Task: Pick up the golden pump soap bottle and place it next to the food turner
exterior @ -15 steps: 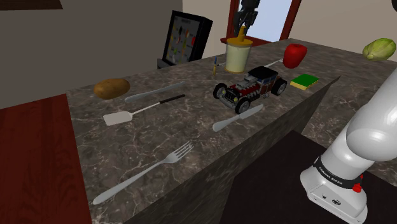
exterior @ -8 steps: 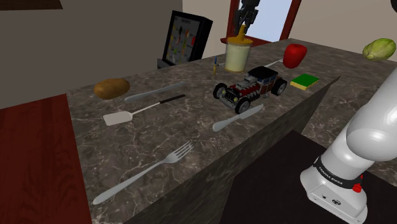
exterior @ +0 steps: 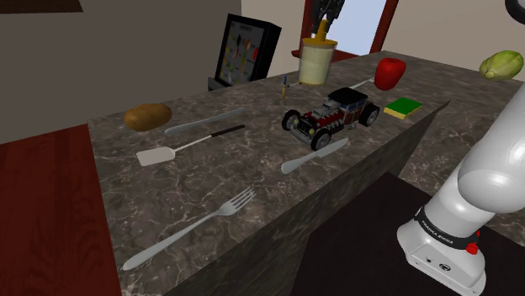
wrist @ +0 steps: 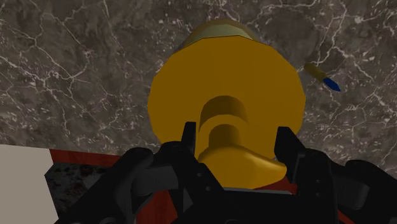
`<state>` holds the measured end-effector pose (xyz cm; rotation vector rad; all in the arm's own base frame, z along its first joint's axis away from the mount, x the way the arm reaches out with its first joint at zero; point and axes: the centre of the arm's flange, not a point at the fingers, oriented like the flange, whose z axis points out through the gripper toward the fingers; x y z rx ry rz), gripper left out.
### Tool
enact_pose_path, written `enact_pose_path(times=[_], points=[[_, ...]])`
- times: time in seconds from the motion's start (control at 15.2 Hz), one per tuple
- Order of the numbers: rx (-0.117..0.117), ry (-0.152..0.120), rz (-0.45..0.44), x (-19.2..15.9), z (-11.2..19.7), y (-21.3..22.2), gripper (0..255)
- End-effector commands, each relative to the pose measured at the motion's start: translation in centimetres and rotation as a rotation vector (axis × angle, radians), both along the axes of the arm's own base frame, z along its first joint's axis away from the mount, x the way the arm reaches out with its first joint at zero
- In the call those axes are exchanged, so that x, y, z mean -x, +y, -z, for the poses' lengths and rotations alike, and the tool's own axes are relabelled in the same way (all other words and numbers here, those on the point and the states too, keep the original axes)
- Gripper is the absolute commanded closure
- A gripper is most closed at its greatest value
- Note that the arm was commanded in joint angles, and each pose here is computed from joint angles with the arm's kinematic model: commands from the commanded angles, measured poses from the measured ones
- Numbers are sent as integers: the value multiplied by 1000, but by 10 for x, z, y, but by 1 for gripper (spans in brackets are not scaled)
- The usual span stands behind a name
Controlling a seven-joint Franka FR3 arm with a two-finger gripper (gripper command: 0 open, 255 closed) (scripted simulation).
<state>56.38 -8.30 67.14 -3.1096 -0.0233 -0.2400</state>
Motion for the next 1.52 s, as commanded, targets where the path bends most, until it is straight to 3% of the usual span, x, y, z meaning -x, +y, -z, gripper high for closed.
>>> enact_pose_path(times=[0.0, 0.33, 1.45], points=[[0, -1, 0, 0, -11, 0, 255], [0, -1, 0, 0, -36, 0, 255], [0, -1, 0, 23, -37, 223, 255]])
